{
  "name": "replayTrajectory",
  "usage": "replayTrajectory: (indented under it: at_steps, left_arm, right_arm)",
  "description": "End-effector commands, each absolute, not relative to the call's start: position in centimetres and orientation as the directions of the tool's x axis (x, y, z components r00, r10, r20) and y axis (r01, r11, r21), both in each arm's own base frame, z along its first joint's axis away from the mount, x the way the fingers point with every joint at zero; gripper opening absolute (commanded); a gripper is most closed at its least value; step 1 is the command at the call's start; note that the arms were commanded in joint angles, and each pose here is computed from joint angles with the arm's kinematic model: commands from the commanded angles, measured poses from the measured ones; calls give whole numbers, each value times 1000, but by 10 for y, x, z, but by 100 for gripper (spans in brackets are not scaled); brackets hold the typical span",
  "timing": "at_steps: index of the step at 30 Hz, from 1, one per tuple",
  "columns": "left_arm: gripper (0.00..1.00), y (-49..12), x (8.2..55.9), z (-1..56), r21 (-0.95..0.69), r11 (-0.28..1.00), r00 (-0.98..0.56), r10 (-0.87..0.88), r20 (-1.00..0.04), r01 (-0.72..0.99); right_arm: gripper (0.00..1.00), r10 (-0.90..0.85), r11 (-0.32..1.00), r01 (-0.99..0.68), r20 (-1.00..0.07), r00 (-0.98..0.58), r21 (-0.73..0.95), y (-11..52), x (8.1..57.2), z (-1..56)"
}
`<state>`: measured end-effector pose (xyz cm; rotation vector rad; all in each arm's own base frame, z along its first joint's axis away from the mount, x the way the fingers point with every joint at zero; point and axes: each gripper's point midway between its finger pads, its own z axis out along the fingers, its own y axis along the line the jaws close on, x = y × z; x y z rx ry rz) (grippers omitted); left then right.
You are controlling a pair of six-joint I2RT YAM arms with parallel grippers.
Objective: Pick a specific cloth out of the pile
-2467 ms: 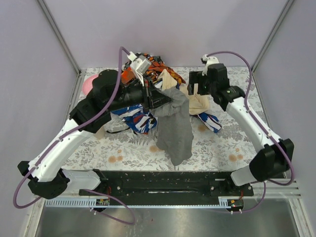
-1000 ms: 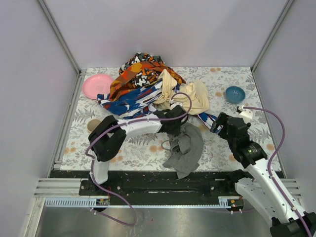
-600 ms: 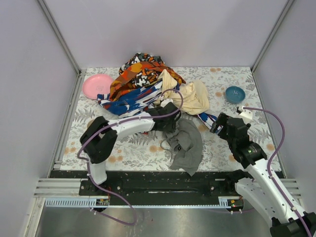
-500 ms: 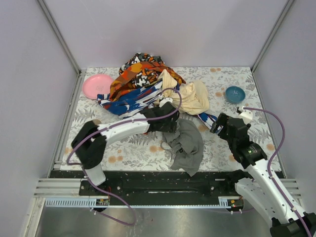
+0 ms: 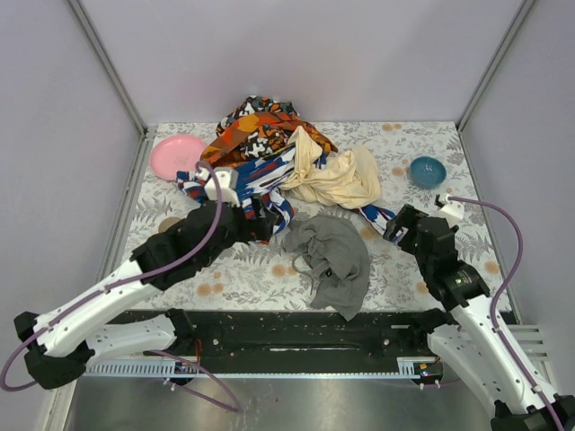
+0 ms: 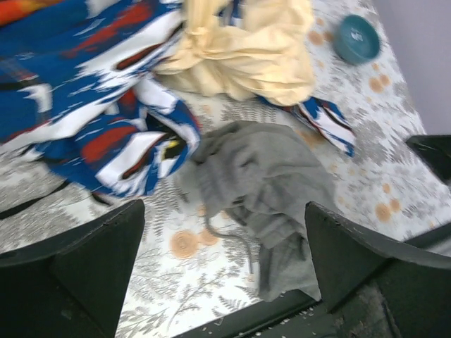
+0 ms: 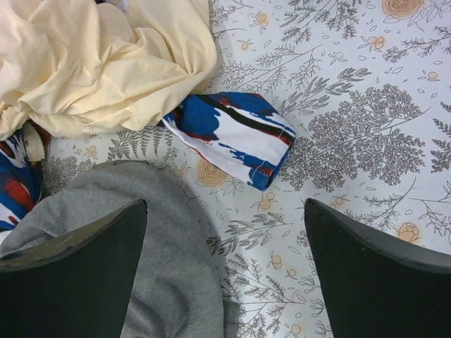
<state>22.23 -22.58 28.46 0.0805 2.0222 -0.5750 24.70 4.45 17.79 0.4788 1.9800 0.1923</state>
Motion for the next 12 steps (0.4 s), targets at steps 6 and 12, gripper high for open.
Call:
replayTrajectory:
  at_steps: [6,12]
  left_arm:
    - [99,-128,216,215,-347,936,-460,-336,-822,-63]
    - [99,-108,213,199,-353,925,-461,-377,-804,-141]
  right_arm:
    - [99,457,887,214,-845,-278,410,44,249,206]
    - [99,448,892,205,-847,-287,403,47,253,202]
